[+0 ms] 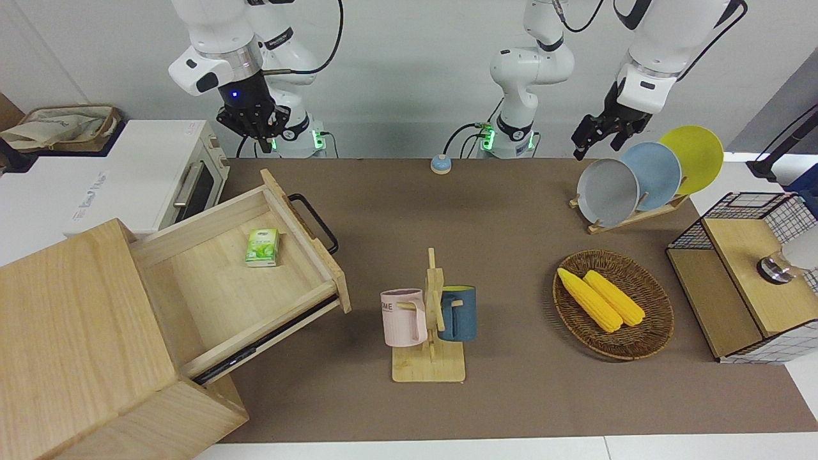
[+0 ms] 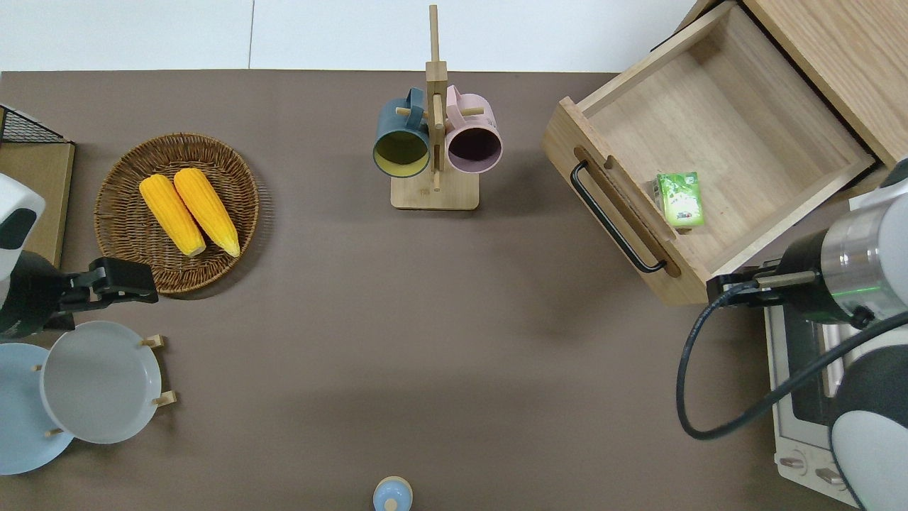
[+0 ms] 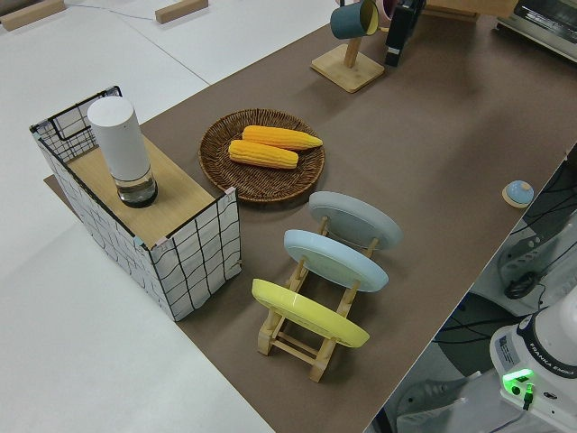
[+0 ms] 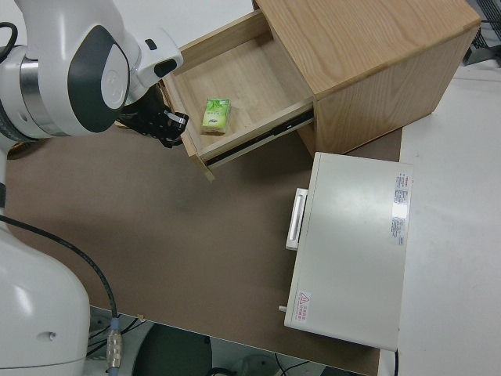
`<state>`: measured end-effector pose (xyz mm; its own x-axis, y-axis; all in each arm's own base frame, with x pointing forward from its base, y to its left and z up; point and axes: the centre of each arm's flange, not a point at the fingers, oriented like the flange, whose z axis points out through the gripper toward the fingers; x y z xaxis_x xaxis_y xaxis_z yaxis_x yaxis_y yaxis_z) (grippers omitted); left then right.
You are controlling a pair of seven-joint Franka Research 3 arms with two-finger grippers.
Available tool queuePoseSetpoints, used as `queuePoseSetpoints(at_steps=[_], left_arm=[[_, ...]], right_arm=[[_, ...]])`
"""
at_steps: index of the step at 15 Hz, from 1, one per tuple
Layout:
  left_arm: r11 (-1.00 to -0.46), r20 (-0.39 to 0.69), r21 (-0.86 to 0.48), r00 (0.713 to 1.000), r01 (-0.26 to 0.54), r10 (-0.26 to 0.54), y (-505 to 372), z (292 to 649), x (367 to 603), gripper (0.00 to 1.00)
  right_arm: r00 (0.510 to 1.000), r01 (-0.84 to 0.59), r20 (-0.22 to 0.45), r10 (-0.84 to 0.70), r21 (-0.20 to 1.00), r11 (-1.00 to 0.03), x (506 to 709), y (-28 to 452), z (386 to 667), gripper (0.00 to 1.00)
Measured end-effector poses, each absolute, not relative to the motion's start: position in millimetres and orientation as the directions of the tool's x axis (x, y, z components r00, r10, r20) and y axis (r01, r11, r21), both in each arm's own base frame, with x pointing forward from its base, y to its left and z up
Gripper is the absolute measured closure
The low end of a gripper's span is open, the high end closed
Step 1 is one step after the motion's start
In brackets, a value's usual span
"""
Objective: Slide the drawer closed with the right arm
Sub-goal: 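Move the right gripper against the drawer front and push it farther from the robot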
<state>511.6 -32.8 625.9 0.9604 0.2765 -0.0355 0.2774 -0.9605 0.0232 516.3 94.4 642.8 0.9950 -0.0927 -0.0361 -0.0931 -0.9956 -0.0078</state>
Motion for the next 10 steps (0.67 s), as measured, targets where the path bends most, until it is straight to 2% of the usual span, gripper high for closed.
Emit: queuePoseSetpoints(at_steps=[5, 10], left_arm=[[-0.96, -0.035, 0.023, 0.96, 0.277, 0.277, -33, 626, 512, 0.0], [-0.96, -0.035, 0.023, 0.96, 0.277, 0.276, -33, 626, 512, 0.0]], right_arm=[[0.967, -0.245, -0.068, -0.244, -0.006, -0.969, 507, 117, 642, 0.99], [0.91, -0.406, -0.087, -0.405, 0.004, -0.914, 492, 172, 636, 0.99]])
